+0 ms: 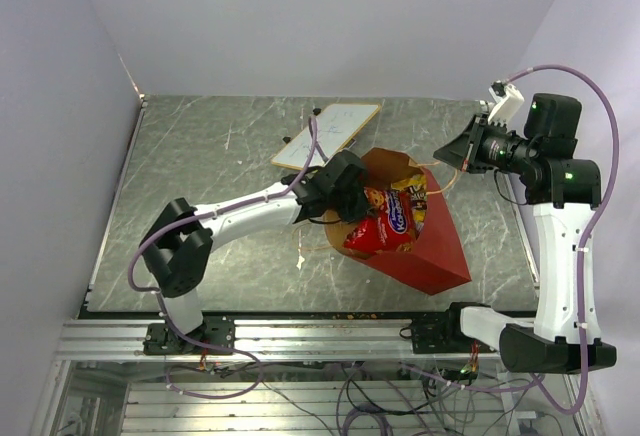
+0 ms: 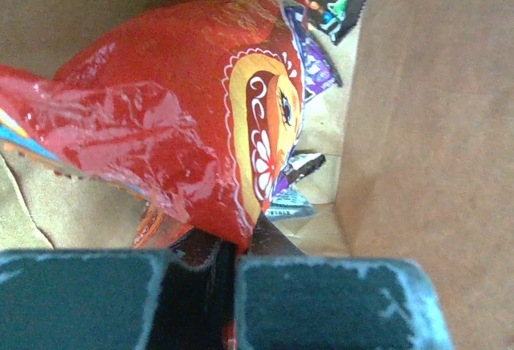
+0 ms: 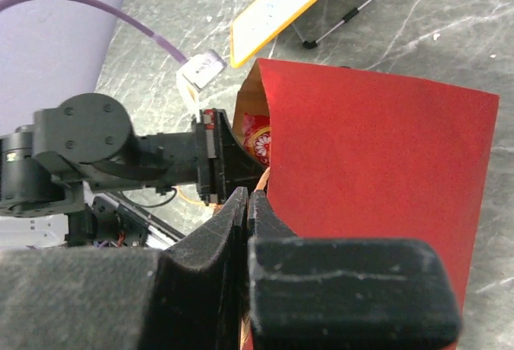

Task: Take the snacks out of the paper bag
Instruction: Take out the snack from the paper bag.

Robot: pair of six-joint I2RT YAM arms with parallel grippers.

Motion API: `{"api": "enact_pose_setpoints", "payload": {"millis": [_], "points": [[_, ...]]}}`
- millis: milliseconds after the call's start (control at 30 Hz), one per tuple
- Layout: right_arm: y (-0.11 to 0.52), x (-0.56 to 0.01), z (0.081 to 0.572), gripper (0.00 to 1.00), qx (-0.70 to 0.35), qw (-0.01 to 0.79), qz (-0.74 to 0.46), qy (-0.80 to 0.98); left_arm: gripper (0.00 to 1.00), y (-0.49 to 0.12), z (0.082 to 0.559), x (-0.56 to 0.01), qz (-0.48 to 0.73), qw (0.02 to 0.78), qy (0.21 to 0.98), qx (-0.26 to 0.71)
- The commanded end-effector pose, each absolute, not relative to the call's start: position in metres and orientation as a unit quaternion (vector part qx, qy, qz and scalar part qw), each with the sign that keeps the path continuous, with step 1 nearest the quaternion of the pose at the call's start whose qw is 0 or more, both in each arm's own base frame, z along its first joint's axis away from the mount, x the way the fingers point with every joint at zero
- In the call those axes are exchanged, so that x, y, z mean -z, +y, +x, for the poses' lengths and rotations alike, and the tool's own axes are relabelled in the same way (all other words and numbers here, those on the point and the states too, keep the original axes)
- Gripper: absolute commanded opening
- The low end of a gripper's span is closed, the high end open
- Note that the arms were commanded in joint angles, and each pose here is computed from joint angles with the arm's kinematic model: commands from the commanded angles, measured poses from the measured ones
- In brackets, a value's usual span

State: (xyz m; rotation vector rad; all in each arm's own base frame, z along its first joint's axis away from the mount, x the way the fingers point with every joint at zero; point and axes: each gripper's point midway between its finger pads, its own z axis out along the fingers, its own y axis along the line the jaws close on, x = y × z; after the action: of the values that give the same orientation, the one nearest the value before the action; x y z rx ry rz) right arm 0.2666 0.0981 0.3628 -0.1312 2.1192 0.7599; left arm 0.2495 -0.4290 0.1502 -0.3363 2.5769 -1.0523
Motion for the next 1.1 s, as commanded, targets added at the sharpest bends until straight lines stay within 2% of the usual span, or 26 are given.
{"api": "enact_pose_setpoints", "payload": {"millis": [0,700,1067], "points": [[0.092,-0.363,0.266,0.0,-0.286,0.441,-0.053,0.849,0.07,-0.444,0.256,-0.244,-0.088,0.205,0.851,0.476],[0.081,-0.365,0.269,0.0,-0.252,0.449,-0.037,0.857,0.07,-0.404,0.219,-0.362,-0.007,0.247,0.796,0.552],[0.081,-0.365,0.266,0.0,-0.253,0.447,-0.026,0.857,0.07,-0.331,0.203,-0.459,0.047,0.35,0.745,0.567]]}}
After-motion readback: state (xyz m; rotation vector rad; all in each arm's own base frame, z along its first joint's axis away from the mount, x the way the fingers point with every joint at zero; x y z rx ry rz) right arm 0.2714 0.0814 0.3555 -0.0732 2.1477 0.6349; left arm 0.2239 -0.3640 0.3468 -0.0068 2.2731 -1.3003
